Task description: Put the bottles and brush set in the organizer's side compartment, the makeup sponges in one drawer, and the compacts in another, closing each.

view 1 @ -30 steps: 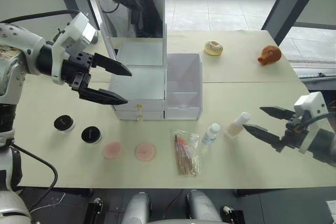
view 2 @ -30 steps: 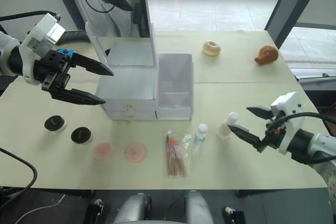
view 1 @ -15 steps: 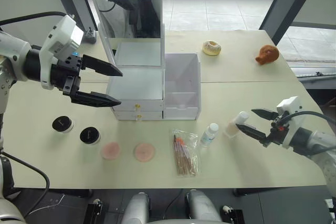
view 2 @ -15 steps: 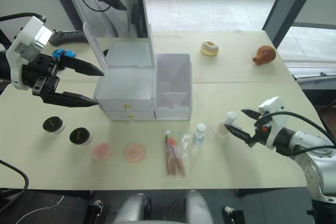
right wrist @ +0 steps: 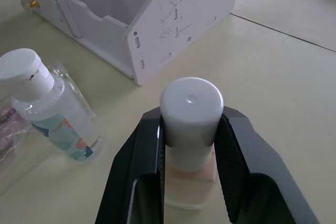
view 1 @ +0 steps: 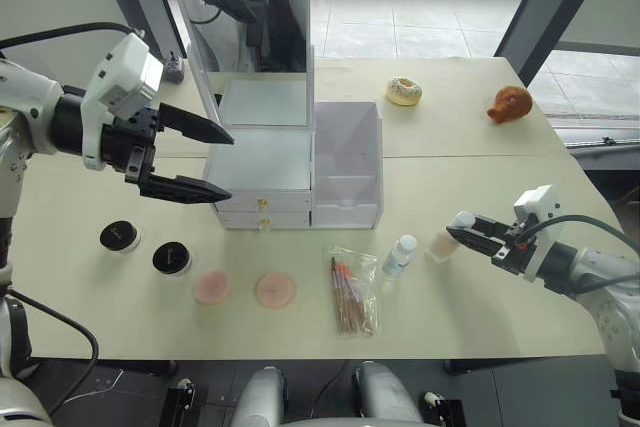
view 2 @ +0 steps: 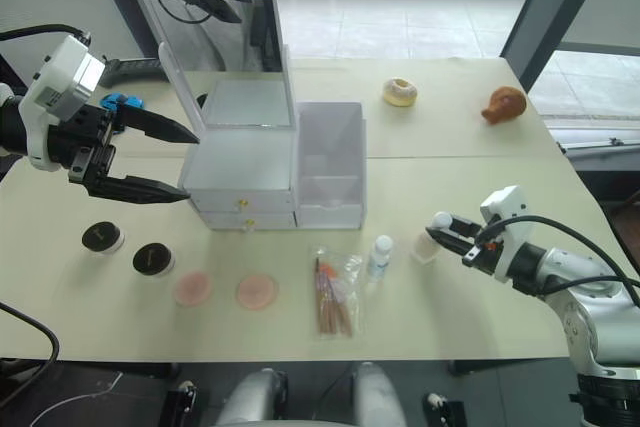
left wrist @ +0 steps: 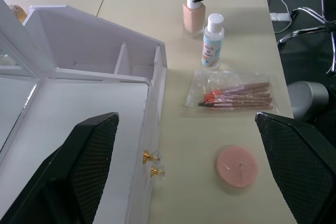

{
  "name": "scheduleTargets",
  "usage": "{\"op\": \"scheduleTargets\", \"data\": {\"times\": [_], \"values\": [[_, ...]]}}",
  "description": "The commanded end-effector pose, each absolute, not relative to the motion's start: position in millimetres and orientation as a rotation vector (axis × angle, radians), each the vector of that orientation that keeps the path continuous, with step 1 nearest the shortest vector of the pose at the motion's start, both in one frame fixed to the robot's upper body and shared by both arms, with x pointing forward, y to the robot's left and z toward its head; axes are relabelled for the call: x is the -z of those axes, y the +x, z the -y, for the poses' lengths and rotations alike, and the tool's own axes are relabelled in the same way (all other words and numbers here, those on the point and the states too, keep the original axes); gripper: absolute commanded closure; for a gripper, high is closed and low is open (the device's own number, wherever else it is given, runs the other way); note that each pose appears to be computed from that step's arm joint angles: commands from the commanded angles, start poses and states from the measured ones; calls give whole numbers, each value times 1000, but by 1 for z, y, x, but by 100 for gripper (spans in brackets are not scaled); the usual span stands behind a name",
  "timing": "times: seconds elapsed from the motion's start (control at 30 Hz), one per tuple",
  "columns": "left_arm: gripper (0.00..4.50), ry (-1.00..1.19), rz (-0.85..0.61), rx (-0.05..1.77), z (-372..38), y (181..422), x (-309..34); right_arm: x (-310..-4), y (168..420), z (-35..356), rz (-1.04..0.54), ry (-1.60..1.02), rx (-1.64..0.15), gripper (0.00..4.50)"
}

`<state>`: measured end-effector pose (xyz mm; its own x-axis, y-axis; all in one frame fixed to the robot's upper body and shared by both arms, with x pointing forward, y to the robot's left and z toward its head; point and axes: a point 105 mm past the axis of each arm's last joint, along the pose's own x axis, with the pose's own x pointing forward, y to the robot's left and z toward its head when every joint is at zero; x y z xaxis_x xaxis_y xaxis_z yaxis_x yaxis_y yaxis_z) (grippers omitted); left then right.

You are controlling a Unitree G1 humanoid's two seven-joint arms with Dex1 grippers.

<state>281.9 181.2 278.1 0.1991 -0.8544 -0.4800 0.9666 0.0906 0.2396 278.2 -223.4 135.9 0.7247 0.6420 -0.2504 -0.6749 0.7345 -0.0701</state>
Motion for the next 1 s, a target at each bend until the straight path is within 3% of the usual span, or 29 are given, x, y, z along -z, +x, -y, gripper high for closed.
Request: {"op": "scheduleTargets", "data": {"times": [0.03, 0.37, 0.7, 0.83, 1.0], "values": [[0, 597, -195, 1352, -184, 281, -289, -160, 278, 220, -131, -103, -736, 353], [0, 538, -198, 1265, -196, 272, -288, -225, 284, 192, -103, -116, -962, 353], [0, 434, -38, 1186, -185, 248, -297, -282, 309, 146, -32, -183, -1232, 353], [0, 396, 13, 1139, -184, 245, -301, -294, 308, 123, -31, -177, -1358, 353], [0, 352, 20, 1108, -183, 244, -293, -278, 316, 109, -81, -252, -1389, 353]]}}
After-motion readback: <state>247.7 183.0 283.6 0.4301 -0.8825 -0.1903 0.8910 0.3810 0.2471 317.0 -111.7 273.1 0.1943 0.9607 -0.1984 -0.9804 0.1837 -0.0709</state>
